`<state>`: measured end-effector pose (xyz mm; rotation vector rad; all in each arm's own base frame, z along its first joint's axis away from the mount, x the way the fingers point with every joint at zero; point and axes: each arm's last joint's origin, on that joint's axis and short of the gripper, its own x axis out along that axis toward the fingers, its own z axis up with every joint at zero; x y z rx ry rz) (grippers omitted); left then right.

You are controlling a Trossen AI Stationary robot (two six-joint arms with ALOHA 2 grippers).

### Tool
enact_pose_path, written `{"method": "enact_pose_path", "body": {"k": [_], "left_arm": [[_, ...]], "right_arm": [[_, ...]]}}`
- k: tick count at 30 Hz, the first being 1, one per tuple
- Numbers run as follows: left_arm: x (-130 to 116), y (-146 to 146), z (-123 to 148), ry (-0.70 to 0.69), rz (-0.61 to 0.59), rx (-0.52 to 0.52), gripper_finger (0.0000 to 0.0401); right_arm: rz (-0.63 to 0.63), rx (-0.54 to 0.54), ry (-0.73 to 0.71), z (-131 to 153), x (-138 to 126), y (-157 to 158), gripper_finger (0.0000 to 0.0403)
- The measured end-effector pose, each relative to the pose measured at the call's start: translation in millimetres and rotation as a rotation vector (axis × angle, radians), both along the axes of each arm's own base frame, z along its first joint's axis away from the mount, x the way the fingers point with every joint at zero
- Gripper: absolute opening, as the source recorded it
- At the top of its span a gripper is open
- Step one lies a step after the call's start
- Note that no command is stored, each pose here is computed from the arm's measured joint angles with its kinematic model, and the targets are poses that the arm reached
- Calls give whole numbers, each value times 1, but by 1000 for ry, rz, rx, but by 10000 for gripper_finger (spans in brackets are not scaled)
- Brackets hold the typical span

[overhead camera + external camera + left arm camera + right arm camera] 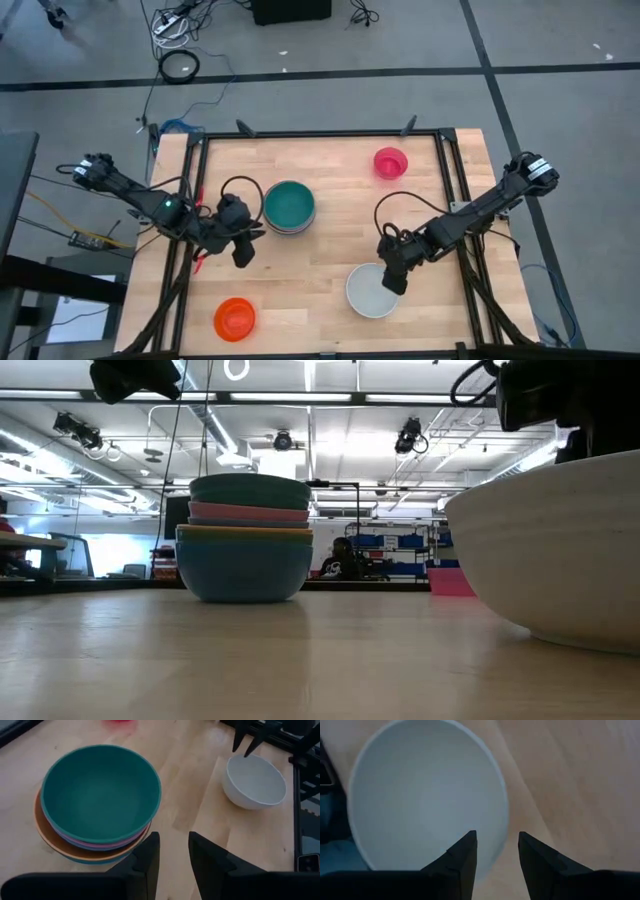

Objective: Nest bowls inside each other
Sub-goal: Stack the white bowl into the dark green bowl

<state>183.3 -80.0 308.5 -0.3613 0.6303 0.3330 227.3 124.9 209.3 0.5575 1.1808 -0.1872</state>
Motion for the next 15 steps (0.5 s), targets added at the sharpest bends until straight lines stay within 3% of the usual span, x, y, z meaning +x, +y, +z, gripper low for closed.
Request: {"method": "enact_pose_path", "body": {"k": [15], "left_arm": [[0,1,0,-5,7,25,113]], "right_arm": [[-41,-8,-70,-30,-4,-6,114]]}}
